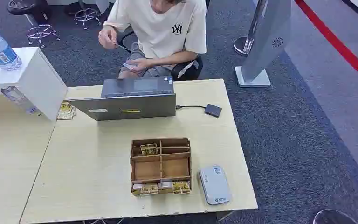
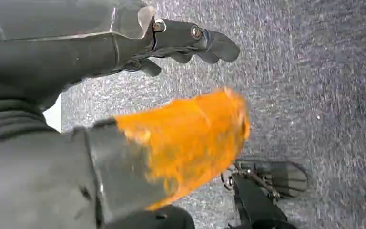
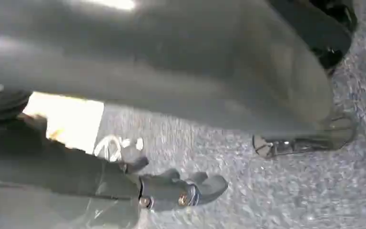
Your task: Pass the card to the sensor for recognition and then transmit it.
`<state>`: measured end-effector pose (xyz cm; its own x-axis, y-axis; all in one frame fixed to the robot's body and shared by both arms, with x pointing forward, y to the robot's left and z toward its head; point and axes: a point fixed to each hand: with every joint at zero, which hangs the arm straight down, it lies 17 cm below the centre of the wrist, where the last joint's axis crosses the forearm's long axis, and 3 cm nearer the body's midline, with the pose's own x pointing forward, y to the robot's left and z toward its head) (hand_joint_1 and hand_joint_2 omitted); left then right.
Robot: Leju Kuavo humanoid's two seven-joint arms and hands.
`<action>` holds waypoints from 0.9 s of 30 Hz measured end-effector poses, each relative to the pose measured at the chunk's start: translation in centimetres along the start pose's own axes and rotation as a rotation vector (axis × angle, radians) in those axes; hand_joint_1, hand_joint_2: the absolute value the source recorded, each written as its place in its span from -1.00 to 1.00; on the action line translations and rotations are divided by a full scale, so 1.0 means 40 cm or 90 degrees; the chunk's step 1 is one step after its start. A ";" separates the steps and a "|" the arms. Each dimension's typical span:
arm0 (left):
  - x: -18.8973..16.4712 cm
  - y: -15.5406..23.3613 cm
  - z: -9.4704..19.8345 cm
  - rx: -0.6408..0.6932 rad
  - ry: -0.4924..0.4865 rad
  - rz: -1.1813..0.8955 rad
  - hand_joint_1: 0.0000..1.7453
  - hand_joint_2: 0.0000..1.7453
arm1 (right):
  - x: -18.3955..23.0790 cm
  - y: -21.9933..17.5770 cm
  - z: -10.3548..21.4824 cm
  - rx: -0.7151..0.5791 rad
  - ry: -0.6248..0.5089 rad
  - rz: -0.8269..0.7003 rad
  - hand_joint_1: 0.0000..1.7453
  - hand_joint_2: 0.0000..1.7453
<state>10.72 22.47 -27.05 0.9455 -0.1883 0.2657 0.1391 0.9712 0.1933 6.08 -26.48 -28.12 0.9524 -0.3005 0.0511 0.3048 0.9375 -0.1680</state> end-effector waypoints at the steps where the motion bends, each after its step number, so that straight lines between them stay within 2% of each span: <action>1: 0.002 0.001 0.000 0.001 -0.003 -0.002 -1.00 -1.00 | -0.003 -0.009 -0.001 -0.010 0.008 -0.016 -1.00 -1.00; 5: 0.010 0.000 0.000 0.000 -0.011 -0.002 -1.00 -1.00 | 0.002 -0.065 -0.010 -0.060 0.020 -0.076 -1.00 -1.00; 10: 0.010 0.007 -0.002 0.005 -0.010 0.013 -1.00 -1.00 | 0.042 -0.182 -0.020 -0.144 -0.017 -0.153 -1.00 -1.00; 15: 0.005 0.015 -0.004 0.010 -0.003 0.035 -1.00 -1.00 | 0.151 -0.338 -0.013 -0.210 -0.146 -0.271 -1.00 -1.00; 18: 0.004 0.018 -0.004 0.012 -0.001 0.043 -1.00 -1.00 | 0.281 -0.422 0.023 -0.196 -0.310 -0.330 -1.00 -1.00; 22: 0.007 0.021 -0.005 0.014 -0.003 0.049 -1.00 -1.00 | 0.404 -0.492 0.083 -0.199 -0.446 -0.373 -1.00 -1.00; 23: 0.006 0.021 -0.005 0.015 -0.002 0.050 -1.00 -1.00 | 0.440 -0.508 0.104 -0.206 -0.481 -0.376 -1.00 1.00; 27: 0.012 0.018 -0.004 0.015 -0.005 0.056 -1.00 -1.00 | 0.555 -0.537 0.181 -0.227 -0.587 -0.371 -1.00 1.00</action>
<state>11.34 23.11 -26.94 0.9512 -0.1041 0.2906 0.0491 0.9804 0.1908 20.68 -52.02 -16.26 0.3517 -0.2918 0.8895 0.8218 0.5513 -0.1440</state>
